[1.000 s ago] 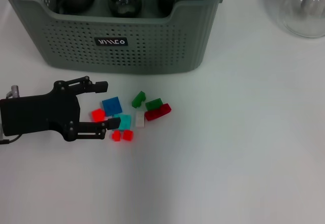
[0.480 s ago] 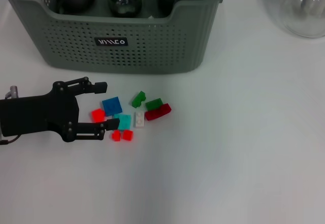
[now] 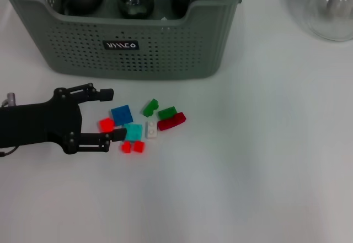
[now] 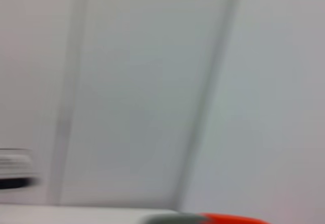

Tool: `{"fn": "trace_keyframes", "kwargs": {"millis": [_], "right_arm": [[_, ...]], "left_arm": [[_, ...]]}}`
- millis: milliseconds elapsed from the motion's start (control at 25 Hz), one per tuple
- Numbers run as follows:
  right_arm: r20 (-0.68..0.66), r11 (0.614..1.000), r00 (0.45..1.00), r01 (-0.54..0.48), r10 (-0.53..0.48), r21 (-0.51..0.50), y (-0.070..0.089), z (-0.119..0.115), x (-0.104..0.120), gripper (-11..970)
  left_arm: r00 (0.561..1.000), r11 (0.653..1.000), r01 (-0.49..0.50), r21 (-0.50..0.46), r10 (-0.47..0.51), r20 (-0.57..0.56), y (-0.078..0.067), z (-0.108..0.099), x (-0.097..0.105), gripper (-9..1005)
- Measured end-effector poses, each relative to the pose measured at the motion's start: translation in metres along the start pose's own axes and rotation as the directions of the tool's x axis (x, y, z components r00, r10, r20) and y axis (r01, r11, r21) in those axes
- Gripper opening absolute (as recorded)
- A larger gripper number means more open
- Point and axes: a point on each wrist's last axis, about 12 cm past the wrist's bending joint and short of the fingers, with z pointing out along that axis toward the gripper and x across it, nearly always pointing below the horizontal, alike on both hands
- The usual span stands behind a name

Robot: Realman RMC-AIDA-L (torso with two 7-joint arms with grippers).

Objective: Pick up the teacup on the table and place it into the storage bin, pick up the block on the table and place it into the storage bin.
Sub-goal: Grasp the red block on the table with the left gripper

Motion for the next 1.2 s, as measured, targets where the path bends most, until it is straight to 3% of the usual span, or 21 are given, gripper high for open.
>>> {"fn": "trace_keyframes", "kwargs": {"millis": [160, 400, 560, 840, 1200], "right_arm": [[0.066, 0.987, 0.996, -0.052, 0.063, -0.152, 0.026, -0.029, 0.024, 930], [-0.094, 0.923, 0.966, -0.258, 0.241, -0.286, 0.048, -0.045, 0.074, 946], [-0.251, 0.86, 0.905, -0.411, 0.344, -0.303, 0.051, -0.046, 0.108, 946], [-0.452, 0.772, 0.79, -0.569, 0.415, -0.285, 0.038, -0.043, 0.145, 946], [-0.469, 0.777, 0.779, -0.573, 0.417, -0.261, 0.033, -0.05, 0.151, 946]], "left_arm": [[1.0, 1.0, 0.0, -0.015, 0.0, -0.013, 0.002, -0.009, 0.0, 876], [0.982, 0.999, 0.02, -0.044, -0.028, -0.187, 0.013, -0.024, -0.01, 875], [0.945, 0.998, 0.011, -0.058, -0.029, -0.325, 0.021, -0.017, -0.027, 873], [0.866, 0.999, 0.026, -0.036, -0.041, -0.498, 0.034, 0.01, -0.061, 873], [0.654, 0.997, 0.049, -0.057, -0.075, -0.752, 0.039, 0.063, -0.081, 872]]}}
